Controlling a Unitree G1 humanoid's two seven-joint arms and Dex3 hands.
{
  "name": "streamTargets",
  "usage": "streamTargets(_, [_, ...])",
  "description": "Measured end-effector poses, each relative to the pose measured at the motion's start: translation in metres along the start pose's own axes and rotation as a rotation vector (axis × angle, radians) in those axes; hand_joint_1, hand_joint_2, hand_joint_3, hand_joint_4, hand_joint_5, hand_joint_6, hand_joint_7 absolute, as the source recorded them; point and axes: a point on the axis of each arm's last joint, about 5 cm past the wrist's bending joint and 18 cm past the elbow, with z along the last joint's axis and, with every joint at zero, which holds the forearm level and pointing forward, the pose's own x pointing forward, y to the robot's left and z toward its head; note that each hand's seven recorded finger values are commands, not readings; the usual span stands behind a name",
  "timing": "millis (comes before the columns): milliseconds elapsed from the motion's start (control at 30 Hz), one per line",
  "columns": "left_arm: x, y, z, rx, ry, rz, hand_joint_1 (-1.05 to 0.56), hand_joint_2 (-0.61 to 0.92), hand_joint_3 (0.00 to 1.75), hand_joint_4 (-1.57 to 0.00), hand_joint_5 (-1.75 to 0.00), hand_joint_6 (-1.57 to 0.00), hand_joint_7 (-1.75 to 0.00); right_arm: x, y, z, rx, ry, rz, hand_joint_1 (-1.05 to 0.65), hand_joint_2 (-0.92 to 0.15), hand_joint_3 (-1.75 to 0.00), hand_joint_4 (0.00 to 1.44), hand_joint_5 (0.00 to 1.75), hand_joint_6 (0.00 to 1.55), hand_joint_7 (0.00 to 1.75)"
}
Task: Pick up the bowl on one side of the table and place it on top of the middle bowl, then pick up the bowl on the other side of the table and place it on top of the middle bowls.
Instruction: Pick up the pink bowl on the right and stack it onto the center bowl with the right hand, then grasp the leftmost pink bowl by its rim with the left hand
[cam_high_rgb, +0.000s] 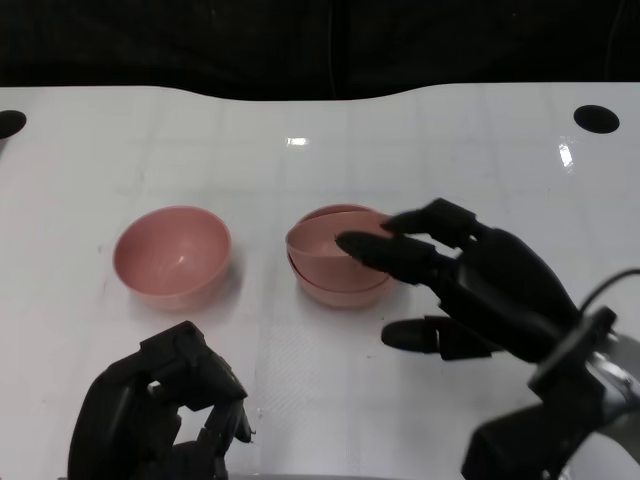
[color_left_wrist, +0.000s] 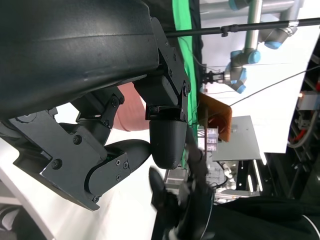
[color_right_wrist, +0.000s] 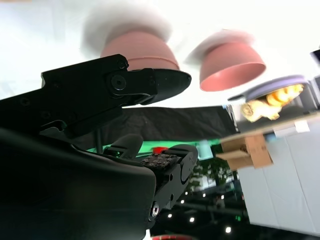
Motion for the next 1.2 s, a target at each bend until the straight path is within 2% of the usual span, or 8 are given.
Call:
streamTargets(233, [0.007,0.005,0.014,0.107,-0.023,0.006,-0.18,0.71,0.67,-0.68,-1.18,-0.76,-0.78,-0.028,0.004,0.001,0.113,-0.004,-0.132,-0.44,-0.92,-0.18,0.35,1.06,0.65,0.25])
streamTargets(367, [0.009,0.011,0.028,0.252,-0.043,0.031,-0.24,0.89,0.29,-0.7,-0.93,-0.79,-0.38,-0.041,0.007,0.004,0.173,-0.007,-0.185,-0.38,-0.92,-0.15,0.4,1.18,0.67,0.4])
streamTargets(433, [0.01,0.013,0.034,0.327,-0.048,0.038,-0.29,0.91,0.24,-0.67,-0.83,-0.76,-0.25,-0.047,0.008,0.005,0.219,0.001,-0.215,-0.35,-0.92,-0.16,0.44,1.23,0.59,0.66])
streamTargets(567, [0.012,0.016,0.043,0.45,-0.044,0.016,-0.3,0.92,0.2,-0.62,-0.68,-0.68,-0.12,-0.055,0.006,0.009,0.298,0.018,-0.251,-0.29,-0.92,-0.18,0.52,1.27,0.63,0.79])
streamTargets(600, [0.013,0.02,0.048,0.51,-0.036,-0.001,-0.31,0.92,0.18,-0.61,-0.61,-0.67,-0.08,-0.058,0.007,0.011,0.334,0.028,-0.267,-0.26,-0.91,-0.21,0.55,1.27,0.65,0.81])
streamTargets(700, [0.017,0.03,0.063,0.698,-0.018,-0.032,-0.36,0.92,0.15,-0.6,-0.41,-0.61,-0.01,-0.069,0.011,0.016,0.399,0.067,-0.293,-0.2,-0.67,-0.74,0.62,1.34,0.68,0.93])
streamTargets(967, [0.039,0.031,0.085,1.081,-0.016,-0.101,-0.5,0.92,0.14,-0.49,-0.31,-0.51,0.0,-0.082,0.017,0.022,0.567,0.132,-0.325,-0.11,-0.63,-0.86,0.66,1.5,0.72,1.09])
streamTargets(1200, [0.06,0.025,0.092,1.347,-0.002,-0.12,-0.51,0.91,0.03,-0.51,-0.27,-0.47,0.0,-0.096,0.016,0.031,0.699,0.236,-0.282,-0.13,-0.5,-1.22,0.78,1.65,0.8,1.23])
